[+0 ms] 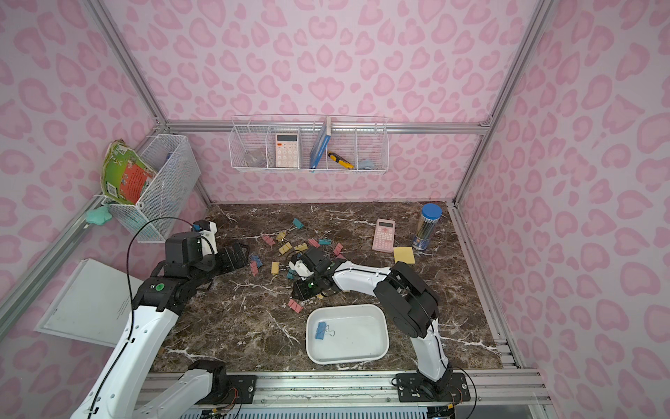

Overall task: Put the binder clips in the storage box
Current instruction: Pick up the binder clip at the center of the board, then place the binder clip in the storage box.

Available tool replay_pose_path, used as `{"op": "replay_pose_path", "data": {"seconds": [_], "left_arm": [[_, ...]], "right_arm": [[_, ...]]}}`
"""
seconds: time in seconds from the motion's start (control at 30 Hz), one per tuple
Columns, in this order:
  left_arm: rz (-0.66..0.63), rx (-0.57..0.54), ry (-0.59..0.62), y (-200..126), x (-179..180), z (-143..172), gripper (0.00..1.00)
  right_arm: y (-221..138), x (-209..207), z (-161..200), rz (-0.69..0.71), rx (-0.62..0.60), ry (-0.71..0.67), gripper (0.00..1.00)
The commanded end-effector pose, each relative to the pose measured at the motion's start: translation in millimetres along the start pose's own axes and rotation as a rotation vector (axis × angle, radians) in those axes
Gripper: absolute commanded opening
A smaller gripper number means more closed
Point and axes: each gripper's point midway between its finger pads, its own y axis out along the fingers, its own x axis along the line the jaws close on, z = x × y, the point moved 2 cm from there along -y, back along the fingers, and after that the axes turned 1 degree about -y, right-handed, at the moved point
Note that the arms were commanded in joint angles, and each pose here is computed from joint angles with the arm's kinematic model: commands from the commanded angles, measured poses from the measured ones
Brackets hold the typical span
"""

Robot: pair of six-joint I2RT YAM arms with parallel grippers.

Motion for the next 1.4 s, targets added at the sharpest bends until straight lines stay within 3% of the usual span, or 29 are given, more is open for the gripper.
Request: {"op": "replay_pose_path", "data": {"seconds": [0.0,0.3,0.5,0.6,0.7,0.8,1.0,1.37], "left_arm": [[0.013,-0.001,0.016,-1,-2,-2,0.98],[0.023,0.013,0.017,2,-3,0,0.98],[0.031,0.02,0.015,3,-4,0,0.98],[0.038,0.019,0.015,2,-5,0,0.98],[0.052,0.021,0.016,2,-7,0,0.98],[0.06,0.024,0.014,2,-8,0,0.98],[0.053,0.028,0.012,4,-7,1,0.98],[0.039,0.033,0.016,7,-5,2,0.98]], "right_arm": [[3,7,3,-0.041,0.007,-0.003,0.3],[-14,30,-13,-0.072,-0.067,-0.034,0.0],[-94,53,-28,-0.107,-0.351,0.088,0.0],[-132,47,1,-0.072,-0.469,0.222,0.0],[-155,42,39,0.013,-0.507,0.312,0.0],[-158,44,73,0.011,-0.473,0.367,0.0],[-120,62,122,-0.023,-0.293,0.352,0.0],[-84,49,152,0.013,-0.211,0.372,0.03]]}}
